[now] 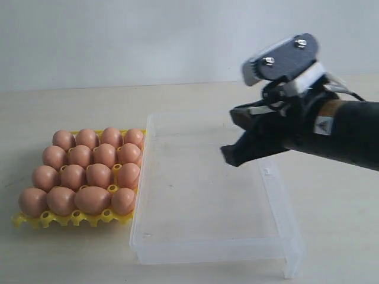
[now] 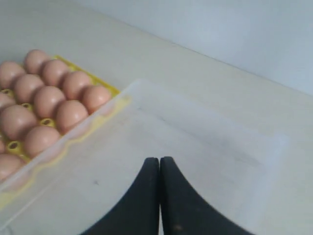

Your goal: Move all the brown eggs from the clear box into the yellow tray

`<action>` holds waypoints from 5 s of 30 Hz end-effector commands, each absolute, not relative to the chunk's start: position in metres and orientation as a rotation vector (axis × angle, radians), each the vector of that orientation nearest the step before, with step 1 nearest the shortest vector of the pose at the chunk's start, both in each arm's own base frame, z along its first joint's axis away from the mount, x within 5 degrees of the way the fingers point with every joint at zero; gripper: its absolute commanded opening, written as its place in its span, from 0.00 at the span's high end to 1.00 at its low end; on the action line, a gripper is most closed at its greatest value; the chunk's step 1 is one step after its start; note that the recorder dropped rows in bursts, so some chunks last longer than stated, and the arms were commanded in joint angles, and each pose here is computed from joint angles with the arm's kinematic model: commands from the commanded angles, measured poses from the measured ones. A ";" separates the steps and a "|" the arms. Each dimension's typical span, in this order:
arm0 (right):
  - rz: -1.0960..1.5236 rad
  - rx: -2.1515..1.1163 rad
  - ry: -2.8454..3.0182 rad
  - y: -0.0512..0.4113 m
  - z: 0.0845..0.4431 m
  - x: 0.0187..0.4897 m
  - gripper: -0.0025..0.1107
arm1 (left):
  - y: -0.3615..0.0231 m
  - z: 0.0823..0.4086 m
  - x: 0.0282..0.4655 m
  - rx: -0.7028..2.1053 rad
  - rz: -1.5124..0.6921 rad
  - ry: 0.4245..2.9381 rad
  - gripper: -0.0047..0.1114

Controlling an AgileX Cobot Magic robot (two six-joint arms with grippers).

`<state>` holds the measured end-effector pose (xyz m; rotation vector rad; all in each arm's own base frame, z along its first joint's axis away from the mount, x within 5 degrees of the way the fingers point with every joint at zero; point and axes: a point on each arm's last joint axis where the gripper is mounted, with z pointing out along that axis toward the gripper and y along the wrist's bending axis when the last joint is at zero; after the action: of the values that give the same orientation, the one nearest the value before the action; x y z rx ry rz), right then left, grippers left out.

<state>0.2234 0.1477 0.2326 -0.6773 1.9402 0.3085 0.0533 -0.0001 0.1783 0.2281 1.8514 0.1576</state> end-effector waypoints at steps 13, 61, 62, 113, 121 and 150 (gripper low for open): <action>0.012 -0.197 1.741 0.013 0.212 0.107 0.98 | 0.000 0.181 0.053 0.222 0.153 1.834 0.96; 0.130 0.030 1.660 0.004 0.197 0.056 0.98 | 0.000 0.181 0.053 0.222 0.153 1.834 0.96; 0.130 0.030 1.660 0.004 0.197 0.056 0.98 | 0.000 0.181 0.053 0.222 0.153 1.834 0.96; 0.066 -0.030 1.663 0.004 0.197 0.056 0.98 | 0.000 0.181 0.053 0.222 0.153 1.834 0.96; 0.066 -0.030 1.663 0.004 0.197 0.056 0.98 | 0.000 0.181 0.053 0.222 0.153 1.834 0.96; 0.068 -0.029 1.663 0.004 0.197 0.056 0.98 | 0.000 0.181 0.053 0.222 0.153 1.834 0.96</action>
<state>0.0562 0.0040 0.1981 -0.0224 1.6656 0.0813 0.0533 -0.0001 0.1783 0.2281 1.8514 0.1576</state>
